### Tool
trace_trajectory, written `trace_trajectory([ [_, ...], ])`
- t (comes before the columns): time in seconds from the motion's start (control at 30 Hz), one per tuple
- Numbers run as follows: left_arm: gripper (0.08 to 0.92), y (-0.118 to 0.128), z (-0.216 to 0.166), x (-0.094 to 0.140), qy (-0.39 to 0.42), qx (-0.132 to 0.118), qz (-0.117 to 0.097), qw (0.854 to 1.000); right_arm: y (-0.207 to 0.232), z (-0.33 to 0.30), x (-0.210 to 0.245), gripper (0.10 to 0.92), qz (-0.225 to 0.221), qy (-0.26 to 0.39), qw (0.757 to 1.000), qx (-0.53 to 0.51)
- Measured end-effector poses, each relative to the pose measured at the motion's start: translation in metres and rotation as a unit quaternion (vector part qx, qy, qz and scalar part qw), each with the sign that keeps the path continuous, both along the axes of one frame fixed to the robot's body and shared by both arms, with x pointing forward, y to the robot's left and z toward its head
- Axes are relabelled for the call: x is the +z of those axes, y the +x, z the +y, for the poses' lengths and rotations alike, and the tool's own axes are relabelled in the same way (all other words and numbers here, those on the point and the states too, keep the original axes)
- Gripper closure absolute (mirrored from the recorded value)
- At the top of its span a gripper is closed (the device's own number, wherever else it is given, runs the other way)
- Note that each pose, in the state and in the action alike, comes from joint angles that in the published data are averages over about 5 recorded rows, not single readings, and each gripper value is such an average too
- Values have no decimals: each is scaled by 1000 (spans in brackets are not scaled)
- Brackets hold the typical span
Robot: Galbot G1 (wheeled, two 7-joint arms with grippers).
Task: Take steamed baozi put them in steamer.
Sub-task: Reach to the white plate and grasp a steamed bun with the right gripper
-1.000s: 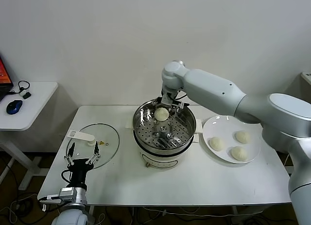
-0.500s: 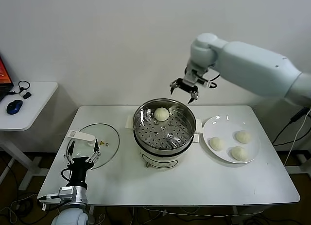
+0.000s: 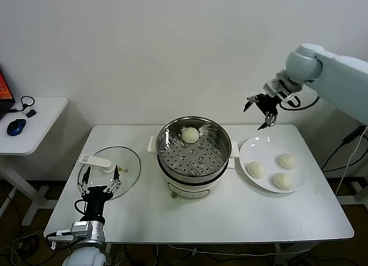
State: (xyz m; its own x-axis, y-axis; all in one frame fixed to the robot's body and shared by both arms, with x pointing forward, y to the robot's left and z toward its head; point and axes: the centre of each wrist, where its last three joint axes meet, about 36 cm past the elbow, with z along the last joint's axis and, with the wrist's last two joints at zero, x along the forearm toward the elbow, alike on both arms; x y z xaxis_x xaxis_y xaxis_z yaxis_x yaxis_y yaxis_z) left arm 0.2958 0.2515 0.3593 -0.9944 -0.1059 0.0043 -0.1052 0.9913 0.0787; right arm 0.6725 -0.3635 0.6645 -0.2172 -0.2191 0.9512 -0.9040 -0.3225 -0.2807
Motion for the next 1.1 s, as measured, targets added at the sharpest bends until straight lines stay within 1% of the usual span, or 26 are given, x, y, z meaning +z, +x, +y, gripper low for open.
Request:
trace_trajectory([
  [0.2, 177, 0, 1, 2, 0, 2, -3, 1000, -2, -20, -50, 200, 30, 5, 998, -46],
  [0.5, 177, 1, 2, 4, 0, 2, -5, 1000, -2, -35, -115, 200, 75, -12, 994, -84],
  [0.9, 177, -1, 5, 2, 2, 6, -1, 1000, 6, -23, -173, 200, 106, -28, 990, -92],
  [1.1, 177, -4, 7, -1, 3, 8, 3, 1000, 10, -17, -189, 200, 117, -34, 988, -91],
])
